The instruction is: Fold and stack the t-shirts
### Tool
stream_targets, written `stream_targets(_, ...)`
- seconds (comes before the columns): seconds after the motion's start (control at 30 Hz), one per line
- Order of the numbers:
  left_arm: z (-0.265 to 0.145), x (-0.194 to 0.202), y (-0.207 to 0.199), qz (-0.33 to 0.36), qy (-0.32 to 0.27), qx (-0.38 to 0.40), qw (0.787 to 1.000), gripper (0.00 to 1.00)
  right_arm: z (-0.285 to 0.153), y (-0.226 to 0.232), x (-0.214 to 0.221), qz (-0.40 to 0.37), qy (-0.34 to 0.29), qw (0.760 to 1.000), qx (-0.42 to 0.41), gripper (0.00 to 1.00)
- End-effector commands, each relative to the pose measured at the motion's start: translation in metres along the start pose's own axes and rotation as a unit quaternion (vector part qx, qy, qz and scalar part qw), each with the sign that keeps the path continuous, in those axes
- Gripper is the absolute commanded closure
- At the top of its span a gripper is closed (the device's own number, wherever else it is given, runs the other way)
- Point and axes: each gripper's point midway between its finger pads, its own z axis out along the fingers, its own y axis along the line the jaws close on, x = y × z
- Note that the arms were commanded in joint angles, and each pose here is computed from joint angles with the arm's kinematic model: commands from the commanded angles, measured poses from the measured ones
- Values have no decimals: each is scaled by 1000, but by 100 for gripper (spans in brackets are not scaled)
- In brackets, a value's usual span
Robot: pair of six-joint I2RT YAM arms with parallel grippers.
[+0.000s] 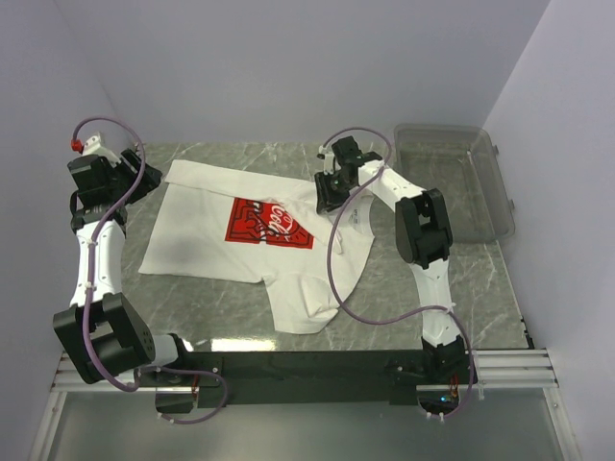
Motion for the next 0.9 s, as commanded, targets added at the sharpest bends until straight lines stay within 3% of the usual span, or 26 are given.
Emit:
stream_targets(0.0, -4, -6, -10, 6, -10, 20, 1000, 32, 10, 4, -4, 6, 0, 1000, -4, 56)
stream_targets(0.2, -7, -5, -9, 6, -10, 18, 1000, 32, 10, 4, -3, 2, 2, 1000, -4, 62)
stream_targets(0.33, -8, -7, -10, 8, -12, 19, 1000, 31, 2, 12, -9, -16, -9, 1000, -17, 83)
stream_targets(0.5, -7, -7, -11, 7, -10, 20, 1000, 32, -20, 35, -21, -58, -42, 997, -41, 93)
stream_targets(0.87, -6, -3, -10, 9, -5, 21, 1000, 31, -28, 86, 25, -198, -17, 976, -83, 92)
